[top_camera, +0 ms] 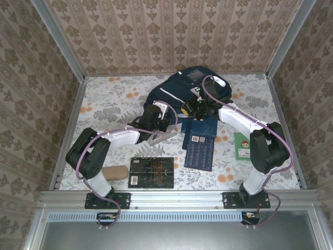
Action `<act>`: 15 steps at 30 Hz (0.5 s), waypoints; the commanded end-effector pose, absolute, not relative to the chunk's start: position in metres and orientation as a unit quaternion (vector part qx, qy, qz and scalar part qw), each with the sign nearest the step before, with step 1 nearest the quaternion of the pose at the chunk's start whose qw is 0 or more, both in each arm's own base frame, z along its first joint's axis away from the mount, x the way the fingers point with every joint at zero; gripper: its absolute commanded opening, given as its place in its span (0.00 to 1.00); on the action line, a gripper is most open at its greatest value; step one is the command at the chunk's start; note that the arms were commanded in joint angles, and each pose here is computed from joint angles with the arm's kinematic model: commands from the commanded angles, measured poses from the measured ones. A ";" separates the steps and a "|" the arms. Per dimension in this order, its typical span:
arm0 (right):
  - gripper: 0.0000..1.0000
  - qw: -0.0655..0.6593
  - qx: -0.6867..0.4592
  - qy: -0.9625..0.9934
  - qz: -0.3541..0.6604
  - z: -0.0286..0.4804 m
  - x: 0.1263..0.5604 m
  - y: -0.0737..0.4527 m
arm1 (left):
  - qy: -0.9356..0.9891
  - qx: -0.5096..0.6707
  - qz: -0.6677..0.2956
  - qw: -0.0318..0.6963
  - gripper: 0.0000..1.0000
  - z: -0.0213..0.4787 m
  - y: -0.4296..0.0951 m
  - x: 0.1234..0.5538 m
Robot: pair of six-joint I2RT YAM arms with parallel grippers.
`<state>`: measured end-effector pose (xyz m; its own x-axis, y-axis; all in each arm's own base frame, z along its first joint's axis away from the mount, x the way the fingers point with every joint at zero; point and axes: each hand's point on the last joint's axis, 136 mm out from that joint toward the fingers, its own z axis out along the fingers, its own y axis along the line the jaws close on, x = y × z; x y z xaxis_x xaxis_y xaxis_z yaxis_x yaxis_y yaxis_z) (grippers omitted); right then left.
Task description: Pack the student bag
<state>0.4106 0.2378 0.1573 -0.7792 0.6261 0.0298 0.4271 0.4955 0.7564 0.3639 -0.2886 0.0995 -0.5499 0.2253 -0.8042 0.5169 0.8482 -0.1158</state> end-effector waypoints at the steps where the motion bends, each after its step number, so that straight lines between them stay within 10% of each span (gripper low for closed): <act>1: 0.00 0.167 0.283 0.839 0.433 0.207 0.418 0.242 | 0.860 0.197 -0.160 0.442 0.00 0.107 -0.286 0.378; 15: 0.00 0.182 0.300 0.834 0.425 0.209 0.413 0.204 | 0.869 0.146 -0.107 0.460 0.00 0.127 -0.217 0.393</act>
<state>0.4132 0.2258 0.1783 -0.7740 0.6332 0.0097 0.3972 0.4735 0.7861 0.3809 -0.2655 0.1327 -0.5080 0.1578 -0.8468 0.4681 0.8758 -0.1177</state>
